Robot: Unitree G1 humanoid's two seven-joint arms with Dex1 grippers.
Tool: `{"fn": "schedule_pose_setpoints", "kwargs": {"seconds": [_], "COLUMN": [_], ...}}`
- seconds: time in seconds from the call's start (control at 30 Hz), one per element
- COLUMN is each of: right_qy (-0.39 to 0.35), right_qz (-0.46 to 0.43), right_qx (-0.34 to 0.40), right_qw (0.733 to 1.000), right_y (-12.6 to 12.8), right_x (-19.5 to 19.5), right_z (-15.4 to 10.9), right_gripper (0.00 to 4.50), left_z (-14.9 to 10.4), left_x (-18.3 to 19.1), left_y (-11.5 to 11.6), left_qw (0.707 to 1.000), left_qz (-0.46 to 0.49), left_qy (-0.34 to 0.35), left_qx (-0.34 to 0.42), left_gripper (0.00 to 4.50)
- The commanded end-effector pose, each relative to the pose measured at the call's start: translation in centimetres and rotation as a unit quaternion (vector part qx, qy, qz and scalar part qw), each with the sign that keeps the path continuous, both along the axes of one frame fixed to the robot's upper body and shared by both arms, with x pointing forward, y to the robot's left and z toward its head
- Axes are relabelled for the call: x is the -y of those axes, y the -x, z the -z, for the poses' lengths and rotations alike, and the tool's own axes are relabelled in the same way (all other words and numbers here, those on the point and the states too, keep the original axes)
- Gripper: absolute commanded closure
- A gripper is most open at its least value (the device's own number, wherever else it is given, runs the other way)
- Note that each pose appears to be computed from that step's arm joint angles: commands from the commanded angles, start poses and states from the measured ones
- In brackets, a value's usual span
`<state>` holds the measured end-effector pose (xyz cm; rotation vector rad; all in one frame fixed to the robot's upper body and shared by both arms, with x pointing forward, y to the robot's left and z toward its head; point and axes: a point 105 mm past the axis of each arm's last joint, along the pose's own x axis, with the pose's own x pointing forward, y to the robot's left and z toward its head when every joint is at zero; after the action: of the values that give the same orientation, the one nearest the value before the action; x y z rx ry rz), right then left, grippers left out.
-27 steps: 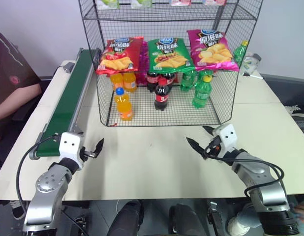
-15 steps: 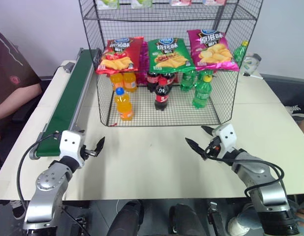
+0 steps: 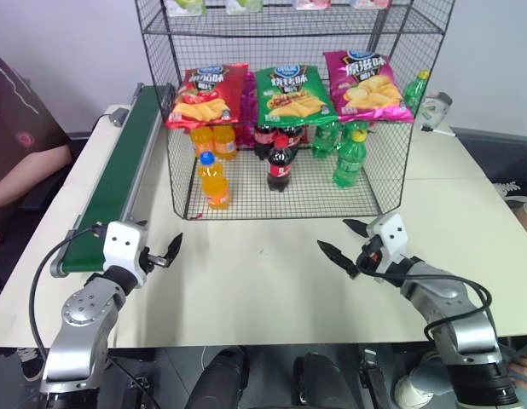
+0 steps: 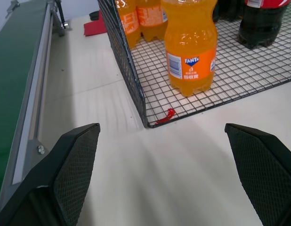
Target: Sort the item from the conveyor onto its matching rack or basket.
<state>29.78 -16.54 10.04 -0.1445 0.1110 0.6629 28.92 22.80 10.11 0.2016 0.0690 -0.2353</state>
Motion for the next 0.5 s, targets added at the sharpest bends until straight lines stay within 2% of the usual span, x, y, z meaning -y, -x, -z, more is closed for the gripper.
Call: {"fn": "schedule_pose_setpoints", "kwargs": {"seconds": [0.03,0.5], "right_qy": [0.002,0.009], "right_qz": [-0.011,-0.016], "right_qx": [0.033,0.039], "right_qw": [0.999,0.999], "right_y": [-0.11,-0.44], "right_x": [-0.28,-0.38], "right_z": [-1.81,-2.17], "right_gripper": [0.00,0.00], "left_z": [-1.12,-1.16], "left_x": [-0.21,0.31], "left_y": [-0.06,-0.14], "left_qw": [1.000,1.000], "left_qz": [0.000,0.003], "left_qy": [-0.002,0.005], "left_qx": [0.022,0.023], "left_gripper": [0.05,0.05]}}
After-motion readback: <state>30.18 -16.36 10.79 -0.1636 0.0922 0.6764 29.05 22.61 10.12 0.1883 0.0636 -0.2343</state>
